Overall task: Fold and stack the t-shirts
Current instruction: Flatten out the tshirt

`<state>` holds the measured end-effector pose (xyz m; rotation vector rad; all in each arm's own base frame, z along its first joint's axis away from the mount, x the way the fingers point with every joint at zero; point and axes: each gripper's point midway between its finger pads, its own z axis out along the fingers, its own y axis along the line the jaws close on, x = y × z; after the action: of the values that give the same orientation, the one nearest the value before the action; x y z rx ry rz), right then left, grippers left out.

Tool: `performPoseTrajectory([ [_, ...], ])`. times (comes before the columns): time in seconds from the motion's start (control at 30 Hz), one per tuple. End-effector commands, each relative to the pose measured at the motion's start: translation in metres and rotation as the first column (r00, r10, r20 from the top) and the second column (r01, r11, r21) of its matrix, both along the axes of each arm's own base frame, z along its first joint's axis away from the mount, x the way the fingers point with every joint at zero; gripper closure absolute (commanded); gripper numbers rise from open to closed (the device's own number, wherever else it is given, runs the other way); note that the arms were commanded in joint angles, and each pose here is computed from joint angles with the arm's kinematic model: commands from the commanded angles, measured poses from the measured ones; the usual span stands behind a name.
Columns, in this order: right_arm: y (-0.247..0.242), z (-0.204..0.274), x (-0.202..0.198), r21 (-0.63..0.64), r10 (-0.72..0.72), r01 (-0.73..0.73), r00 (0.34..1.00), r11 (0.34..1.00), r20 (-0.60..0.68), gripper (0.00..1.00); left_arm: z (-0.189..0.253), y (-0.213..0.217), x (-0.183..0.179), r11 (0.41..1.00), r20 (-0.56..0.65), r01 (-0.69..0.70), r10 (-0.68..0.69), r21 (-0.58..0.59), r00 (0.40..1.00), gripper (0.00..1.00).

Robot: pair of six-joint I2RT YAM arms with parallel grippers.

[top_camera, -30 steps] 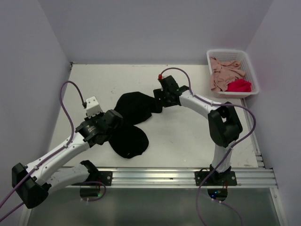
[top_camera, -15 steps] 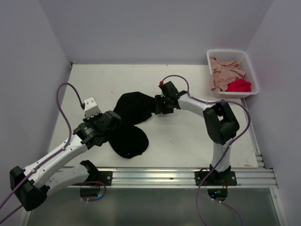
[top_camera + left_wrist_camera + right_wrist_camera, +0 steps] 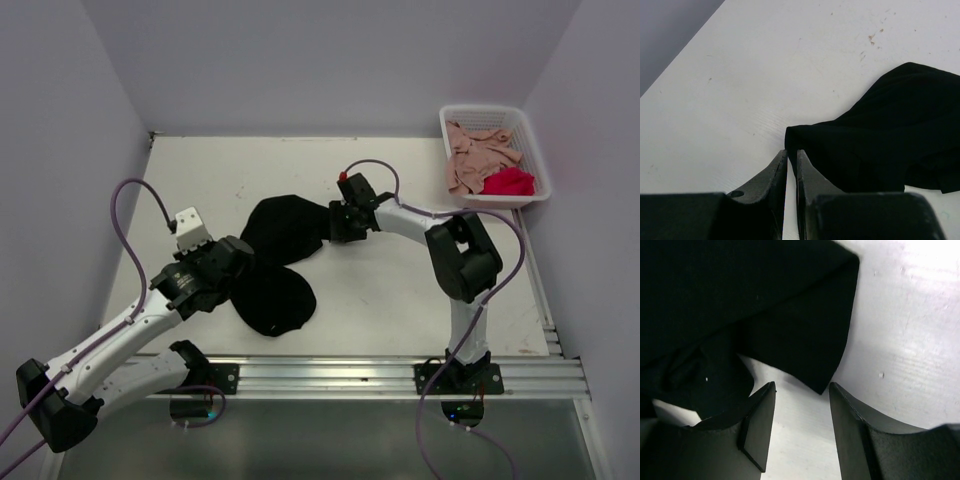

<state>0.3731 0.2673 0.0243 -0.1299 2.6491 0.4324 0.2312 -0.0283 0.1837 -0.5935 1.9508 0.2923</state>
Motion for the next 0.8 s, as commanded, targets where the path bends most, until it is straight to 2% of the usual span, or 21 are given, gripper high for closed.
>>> performPoseTrajectory([
  [0.0, 0.002, 0.000, 0.017, -0.011, -0.009, 0.010, 0.999, 1.000, 0.033, 0.49, 0.001, 0.002, 0.000, 1.000, 0.021, -0.013, 0.013, -0.010, 1.000, 0.84],
  [0.17, 0.000, 0.008, 0.030, -0.010, -0.039, 0.040, 0.997, 0.999, 0.061, 0.48, -0.003, 0.001, -0.001, 1.000, 0.010, -0.005, 0.005, -0.014, 1.000, 0.84],
  [0.47, -0.021, 0.003, 0.043, -0.052, -0.149, 0.154, 0.985, 0.987, 0.087, 0.54, -0.006, -0.003, 0.001, 1.000, -0.002, 0.009, -0.009, -0.015, 1.000, 0.85],
  [0.53, -0.021, 0.002, 0.046, -0.047, -0.152, 0.156, 0.985, 0.987, 0.087, 0.57, -0.006, -0.003, 0.001, 1.000, -0.006, 0.012, -0.012, -0.015, 1.000, 0.85],
  [0.77, -0.012, -0.010, 0.045, -0.006, -0.141, 0.141, 0.989, 0.990, 0.042, 0.57, -0.006, -0.002, -0.001, 1.000, -0.010, 0.012, -0.012, -0.017, 1.000, 0.85],
])
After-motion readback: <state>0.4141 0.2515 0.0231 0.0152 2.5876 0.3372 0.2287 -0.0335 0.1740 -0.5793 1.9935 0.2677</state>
